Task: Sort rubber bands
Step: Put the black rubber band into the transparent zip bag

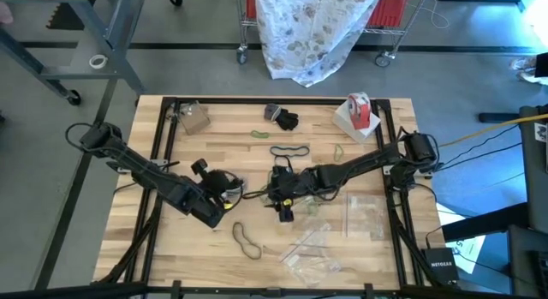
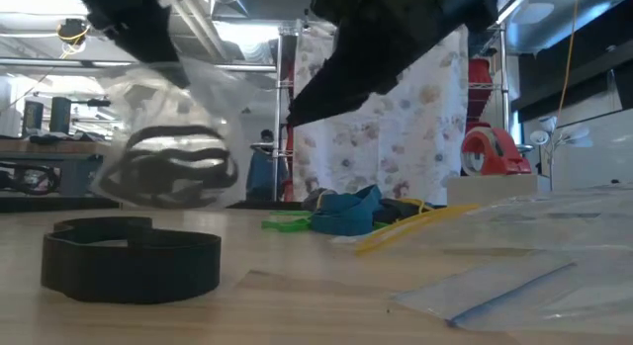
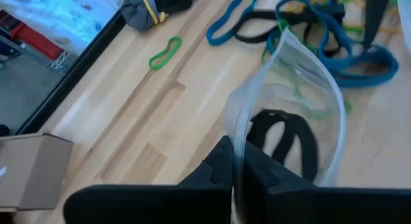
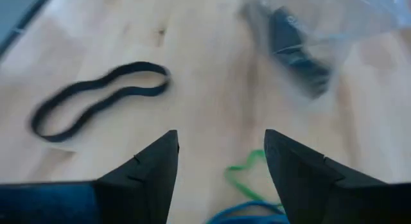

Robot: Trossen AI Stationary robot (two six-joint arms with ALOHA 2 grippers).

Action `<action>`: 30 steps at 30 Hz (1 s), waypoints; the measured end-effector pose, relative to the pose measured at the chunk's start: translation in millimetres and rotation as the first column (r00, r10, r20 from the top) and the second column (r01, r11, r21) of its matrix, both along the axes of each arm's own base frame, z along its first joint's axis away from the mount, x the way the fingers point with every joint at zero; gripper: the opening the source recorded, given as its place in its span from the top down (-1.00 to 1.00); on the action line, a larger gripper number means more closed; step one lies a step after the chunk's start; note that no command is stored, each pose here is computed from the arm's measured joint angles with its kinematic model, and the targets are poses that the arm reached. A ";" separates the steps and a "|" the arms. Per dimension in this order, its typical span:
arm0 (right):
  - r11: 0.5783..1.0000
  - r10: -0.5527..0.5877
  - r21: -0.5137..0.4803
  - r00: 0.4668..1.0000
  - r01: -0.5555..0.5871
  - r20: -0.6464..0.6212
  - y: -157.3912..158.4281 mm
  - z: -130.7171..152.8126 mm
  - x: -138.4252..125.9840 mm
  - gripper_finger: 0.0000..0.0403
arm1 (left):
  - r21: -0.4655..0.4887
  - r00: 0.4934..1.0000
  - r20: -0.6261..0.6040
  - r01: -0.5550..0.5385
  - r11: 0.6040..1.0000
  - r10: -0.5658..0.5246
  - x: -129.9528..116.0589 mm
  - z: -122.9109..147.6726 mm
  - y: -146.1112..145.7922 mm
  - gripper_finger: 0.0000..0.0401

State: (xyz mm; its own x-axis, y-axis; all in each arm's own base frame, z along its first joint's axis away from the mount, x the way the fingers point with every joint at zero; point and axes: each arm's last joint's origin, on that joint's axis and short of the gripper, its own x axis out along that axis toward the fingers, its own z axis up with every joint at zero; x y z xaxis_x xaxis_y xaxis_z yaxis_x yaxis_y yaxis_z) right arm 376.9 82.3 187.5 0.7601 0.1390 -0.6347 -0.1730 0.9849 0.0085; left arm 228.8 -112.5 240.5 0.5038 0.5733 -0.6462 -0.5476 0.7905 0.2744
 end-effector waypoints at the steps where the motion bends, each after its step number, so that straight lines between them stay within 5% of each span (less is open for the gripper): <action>1: 1.000 -0.006 0.022 1.000 0.006 -0.005 5.7 0.0 -1.3 -0.11 | -0.003 1.000 0.003 0.008 1.000 -0.008 -1.8 -0.9 -3.0 1.00; 7: 0.991 -0.099 0.093 0.995 0.098 0.009 48.5 -6.7 -3.5 -0.11 | -0.020 0.996 -0.033 0.077 0.997 -0.077 -18.0 -3.2 -21.4 1.00; 15: 0.955 -0.262 0.135 0.965 0.263 -0.024 97.3 -21.5 44.3 -0.11 | 0.025 0.980 -0.139 0.150 0.988 -0.145 -40.8 -4.6 -32.9 1.00; 23: 0.867 -0.420 0.190 0.881 0.461 -0.218 118.2 -25.6 91.8 -0.11 | 0.026 0.958 -0.182 0.231 0.973 -0.223 -56.3 -5.1 -45.9 1.00; 30: 0.748 -0.496 0.323 0.811 0.580 -0.310 129.2 -35.7 107.5 -0.11 | 0.029 0.935 -0.188 0.312 0.950 -0.301 -68.5 -5.1 -58.5 1.00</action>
State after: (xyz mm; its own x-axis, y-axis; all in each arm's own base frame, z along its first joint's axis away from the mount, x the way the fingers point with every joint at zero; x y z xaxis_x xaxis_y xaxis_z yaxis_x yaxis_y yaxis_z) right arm 484.4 211.5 151.8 0.6521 0.0078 -0.7581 0.4316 0.8183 0.3797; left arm 160.3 -171.0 235.4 0.5402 0.4485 -0.7121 -0.2193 0.8919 0.3954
